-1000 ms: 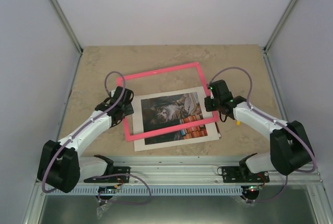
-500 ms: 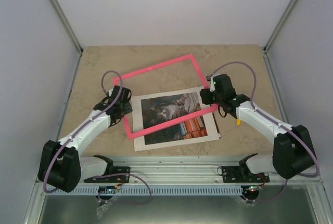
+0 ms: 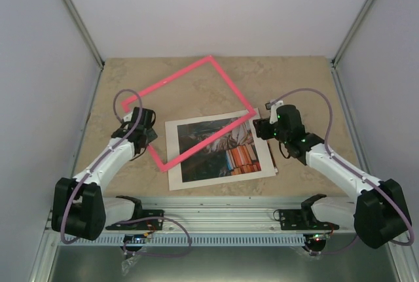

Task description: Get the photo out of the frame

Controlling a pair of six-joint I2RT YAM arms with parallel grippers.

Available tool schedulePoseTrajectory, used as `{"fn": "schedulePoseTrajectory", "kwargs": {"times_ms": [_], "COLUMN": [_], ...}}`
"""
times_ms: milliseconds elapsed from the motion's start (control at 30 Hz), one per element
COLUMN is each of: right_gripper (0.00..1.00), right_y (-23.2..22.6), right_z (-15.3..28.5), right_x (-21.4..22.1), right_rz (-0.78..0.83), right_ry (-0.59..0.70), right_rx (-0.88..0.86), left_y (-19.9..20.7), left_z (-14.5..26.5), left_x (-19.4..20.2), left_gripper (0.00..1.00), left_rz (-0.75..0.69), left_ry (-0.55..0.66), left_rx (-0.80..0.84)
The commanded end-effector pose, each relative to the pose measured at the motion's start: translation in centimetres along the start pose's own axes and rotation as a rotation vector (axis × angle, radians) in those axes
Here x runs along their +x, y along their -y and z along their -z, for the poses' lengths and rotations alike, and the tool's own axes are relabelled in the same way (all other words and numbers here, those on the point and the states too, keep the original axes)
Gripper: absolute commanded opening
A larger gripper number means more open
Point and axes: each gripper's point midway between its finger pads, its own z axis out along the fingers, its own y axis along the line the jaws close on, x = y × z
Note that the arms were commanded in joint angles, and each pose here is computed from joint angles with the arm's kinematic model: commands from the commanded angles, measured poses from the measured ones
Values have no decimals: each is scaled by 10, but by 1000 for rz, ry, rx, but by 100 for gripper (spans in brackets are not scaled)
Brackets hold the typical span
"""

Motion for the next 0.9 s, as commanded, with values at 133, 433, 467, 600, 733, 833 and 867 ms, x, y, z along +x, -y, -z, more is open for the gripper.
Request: {"fn": "schedulePoseTrajectory", "kwargs": {"times_ms": [133, 433, 467, 600, 733, 833, 867], "right_gripper": [70, 70, 70, 70, 70, 70, 70], "right_y": [1, 5, 5, 6, 6, 6, 7], "right_z": [3, 8, 7, 4, 4, 3, 3], "right_x": [-7, -6, -5, -3, -2, -2, -2], "right_rz": [-23, -39, -40, -43, -44, -45, -46], "right_ry": [78, 111, 108, 95, 93, 92, 92], "right_rx": [2, 16, 16, 17, 18, 22, 23], "left_y": [-50, -95, -99, -120, -138, -152, -155], "left_z": [1, -19, -21, -31, -44, -51, -52], "left_x": [-33, -58, -60, -58, -49, -35, -33], "left_gripper": [0, 0, 0, 0, 0, 0, 0], "left_rz": [331, 596, 614, 683, 738, 782, 793], "left_ry": [64, 44, 45, 36, -1, -19, -15], "left_rx": [-156, -172, -176, -219, -245, -282, -295]}}
